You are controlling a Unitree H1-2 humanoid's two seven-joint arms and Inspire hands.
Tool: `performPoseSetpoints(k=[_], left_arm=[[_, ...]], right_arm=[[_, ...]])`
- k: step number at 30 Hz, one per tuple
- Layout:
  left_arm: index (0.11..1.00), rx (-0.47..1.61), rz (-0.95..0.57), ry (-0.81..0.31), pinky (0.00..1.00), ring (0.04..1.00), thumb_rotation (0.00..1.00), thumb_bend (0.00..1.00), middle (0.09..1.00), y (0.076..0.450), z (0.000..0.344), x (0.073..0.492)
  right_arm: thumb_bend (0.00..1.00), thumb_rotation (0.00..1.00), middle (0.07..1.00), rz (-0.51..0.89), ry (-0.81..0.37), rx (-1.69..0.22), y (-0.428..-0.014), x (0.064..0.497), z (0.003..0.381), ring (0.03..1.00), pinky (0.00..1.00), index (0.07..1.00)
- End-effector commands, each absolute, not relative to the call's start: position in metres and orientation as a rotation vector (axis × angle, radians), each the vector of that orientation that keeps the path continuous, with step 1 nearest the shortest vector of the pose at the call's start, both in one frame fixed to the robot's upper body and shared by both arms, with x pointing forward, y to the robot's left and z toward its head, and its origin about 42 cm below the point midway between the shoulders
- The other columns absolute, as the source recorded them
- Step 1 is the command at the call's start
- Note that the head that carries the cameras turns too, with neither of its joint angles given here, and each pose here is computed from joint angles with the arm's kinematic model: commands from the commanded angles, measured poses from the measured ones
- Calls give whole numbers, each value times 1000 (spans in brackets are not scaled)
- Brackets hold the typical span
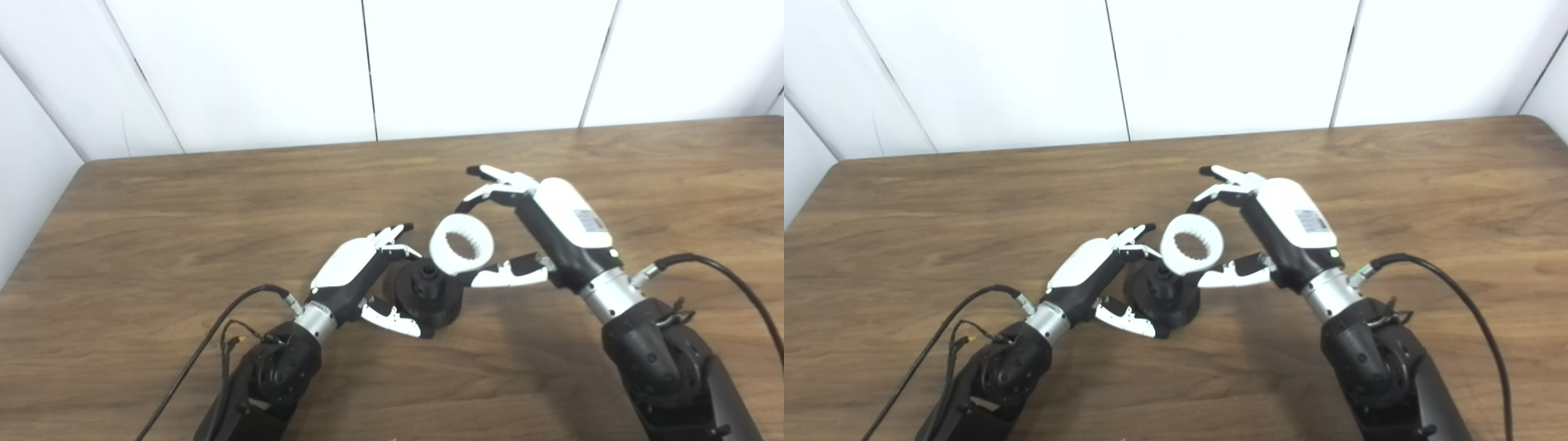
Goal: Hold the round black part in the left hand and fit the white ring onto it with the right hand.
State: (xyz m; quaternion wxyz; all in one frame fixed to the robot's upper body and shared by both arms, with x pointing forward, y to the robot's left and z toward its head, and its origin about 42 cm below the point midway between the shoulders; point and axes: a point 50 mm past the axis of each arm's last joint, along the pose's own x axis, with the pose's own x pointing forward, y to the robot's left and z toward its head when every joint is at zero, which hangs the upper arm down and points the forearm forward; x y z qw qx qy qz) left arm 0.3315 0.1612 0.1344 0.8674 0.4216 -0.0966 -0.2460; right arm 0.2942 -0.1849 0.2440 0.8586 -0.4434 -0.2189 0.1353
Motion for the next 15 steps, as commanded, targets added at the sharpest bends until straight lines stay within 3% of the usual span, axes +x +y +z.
performPoseSetpoints(k=[1,6,15], left_arm=[[639,890,-487,-293,1000,1000,401,1000,1000,158,158,343],[638,887,-488,-296,1000,1000,401,1000,1000,157,159,342],[635,882,-491,-298,1000,1000,377,998,1000,154,160,340]], right_arm=[[756,333,893,277,-525,-916,-177,293,257,880,884,630],[735,361,894,322,-498,-913,-167,294,246,884,890,635],[757,315,885,359,-474,-901,-153,300,227,877,882,631]])
